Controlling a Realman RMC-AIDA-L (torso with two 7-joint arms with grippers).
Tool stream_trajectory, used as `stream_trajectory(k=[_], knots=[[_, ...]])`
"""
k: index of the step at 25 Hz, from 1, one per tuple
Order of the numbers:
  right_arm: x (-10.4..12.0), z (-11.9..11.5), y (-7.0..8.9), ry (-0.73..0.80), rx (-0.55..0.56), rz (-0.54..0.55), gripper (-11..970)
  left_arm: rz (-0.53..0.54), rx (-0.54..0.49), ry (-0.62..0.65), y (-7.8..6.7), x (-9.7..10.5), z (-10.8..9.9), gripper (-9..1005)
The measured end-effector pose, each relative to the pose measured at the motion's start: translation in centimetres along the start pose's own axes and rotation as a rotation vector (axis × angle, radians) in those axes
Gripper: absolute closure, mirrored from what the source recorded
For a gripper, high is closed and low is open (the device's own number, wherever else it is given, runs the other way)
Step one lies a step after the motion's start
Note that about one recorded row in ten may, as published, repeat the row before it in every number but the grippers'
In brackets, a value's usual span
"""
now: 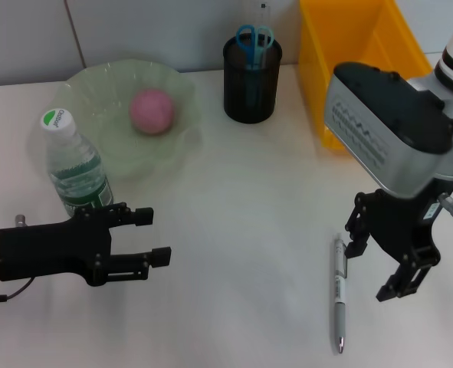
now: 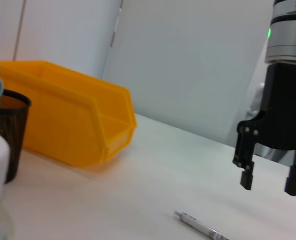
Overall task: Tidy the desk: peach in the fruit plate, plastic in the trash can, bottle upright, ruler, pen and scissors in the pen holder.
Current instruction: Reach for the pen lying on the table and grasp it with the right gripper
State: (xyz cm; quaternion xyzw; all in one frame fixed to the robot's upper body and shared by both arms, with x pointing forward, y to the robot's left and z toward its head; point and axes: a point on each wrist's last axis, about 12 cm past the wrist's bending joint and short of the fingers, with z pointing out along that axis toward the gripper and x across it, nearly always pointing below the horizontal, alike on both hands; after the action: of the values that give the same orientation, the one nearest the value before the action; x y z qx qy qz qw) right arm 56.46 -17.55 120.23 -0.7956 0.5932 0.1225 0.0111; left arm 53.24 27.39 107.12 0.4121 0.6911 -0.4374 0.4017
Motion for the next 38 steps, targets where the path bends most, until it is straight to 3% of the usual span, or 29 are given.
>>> stream_trajectory(k=[11, 21, 27, 38], knots=[[-0.5, 0.4, 0.0, 0.022, -0.007, -0.263, 360, 0.040, 0.041, 0.026, -0.4, 0.1, 0.0, 197], [-0.6, 1.6, 0.0, 0.049, -0.020, -0.406, 368, 0.054, 0.011, 0.094, 0.0, -0.2, 0.1, 197], [-0.5, 2.2, -0.4, 0.065, -0.009, -0.494, 373, 0.037, -0.022, 0.076, -0.1, 0.1, -0.4, 354], [0.5, 3.8, -0.7, 0.061, -0.006, -0.635, 382, 0.004, -0.024, 0.096, -0.1, -0.3, -0.2, 359]])
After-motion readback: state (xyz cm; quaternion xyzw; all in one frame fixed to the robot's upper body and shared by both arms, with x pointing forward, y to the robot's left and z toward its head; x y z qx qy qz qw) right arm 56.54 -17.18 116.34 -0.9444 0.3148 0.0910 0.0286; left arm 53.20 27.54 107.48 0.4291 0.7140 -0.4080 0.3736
